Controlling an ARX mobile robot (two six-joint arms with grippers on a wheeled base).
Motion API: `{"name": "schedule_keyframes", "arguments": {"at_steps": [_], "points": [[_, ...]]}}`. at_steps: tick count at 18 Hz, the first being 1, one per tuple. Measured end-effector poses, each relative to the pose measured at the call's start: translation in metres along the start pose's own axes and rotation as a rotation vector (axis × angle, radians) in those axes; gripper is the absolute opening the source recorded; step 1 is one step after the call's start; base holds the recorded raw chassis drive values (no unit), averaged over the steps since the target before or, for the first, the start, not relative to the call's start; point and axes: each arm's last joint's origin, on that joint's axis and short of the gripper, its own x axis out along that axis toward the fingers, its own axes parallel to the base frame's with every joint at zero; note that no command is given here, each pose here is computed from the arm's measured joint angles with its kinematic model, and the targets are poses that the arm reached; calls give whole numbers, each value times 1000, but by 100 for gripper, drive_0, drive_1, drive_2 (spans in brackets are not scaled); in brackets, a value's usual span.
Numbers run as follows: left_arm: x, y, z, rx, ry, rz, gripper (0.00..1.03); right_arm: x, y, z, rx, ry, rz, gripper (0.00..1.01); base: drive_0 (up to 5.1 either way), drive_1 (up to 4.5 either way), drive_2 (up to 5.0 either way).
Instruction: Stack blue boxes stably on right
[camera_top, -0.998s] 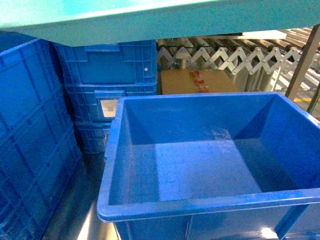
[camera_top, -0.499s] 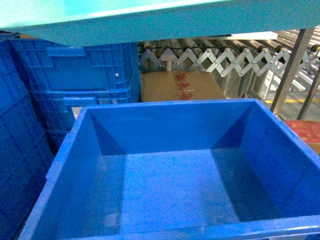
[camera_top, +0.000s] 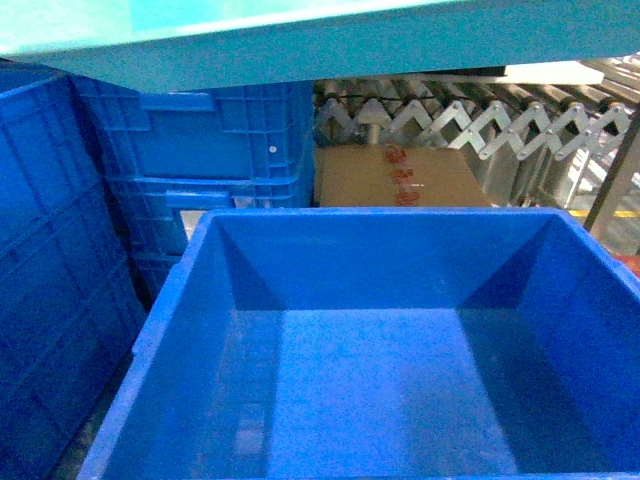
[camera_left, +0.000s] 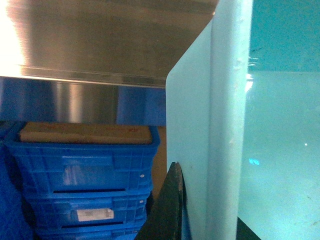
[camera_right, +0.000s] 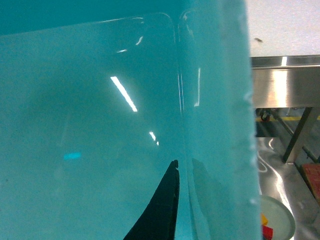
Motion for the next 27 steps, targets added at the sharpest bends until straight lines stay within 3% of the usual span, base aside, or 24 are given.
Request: {"name": "schedule_keyframes", "arguments": {"at_steps": [18,27], "points": [[-1,0,1,0,-4,2,2,0,2,0,1,-1,2,8,144,144,144],[-1,1,1,0,-2,2,2,-1,0,0,1,-1,2,8,0,0,0]]}}
